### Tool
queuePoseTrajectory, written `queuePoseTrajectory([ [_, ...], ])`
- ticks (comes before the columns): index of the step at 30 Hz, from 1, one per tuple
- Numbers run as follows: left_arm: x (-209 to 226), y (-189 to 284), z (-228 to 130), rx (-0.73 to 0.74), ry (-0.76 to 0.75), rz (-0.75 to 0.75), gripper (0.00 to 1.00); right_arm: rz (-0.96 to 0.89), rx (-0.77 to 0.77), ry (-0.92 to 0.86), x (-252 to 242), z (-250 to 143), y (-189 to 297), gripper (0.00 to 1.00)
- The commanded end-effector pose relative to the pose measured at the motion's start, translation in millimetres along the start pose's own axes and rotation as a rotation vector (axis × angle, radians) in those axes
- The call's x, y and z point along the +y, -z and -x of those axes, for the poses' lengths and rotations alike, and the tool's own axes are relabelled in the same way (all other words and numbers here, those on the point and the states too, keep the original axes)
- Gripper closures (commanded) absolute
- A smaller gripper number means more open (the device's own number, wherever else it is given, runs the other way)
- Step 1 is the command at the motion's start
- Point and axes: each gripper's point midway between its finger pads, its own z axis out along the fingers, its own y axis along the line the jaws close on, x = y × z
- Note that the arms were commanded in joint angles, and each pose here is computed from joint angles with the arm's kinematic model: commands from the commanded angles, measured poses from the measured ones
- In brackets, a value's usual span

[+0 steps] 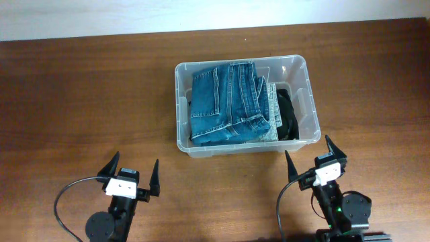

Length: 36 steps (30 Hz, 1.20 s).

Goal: Pack container

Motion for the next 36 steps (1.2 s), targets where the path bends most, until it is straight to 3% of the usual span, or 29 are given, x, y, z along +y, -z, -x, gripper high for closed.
queuePoseTrajectory([
  [1,-0.1,0.2,-1.2,-0.003,-0.017,-0.002,0.01,-0.077,0.022,0.02,-12.0,-5.1,0.7,0.02],
  [9,0.0,0.2,-1.2,-0.002,-0.017,-0.001,0.01,-0.246,0.057,-0.149,-39.6,-15.7,5.6,0.02],
  [36,0.1,0.2,-1.2,-0.002,-0.017,-0.001,0.01,-0.25,0.058,-0.151,-40.3,-16.0,5.8,0.02],
])
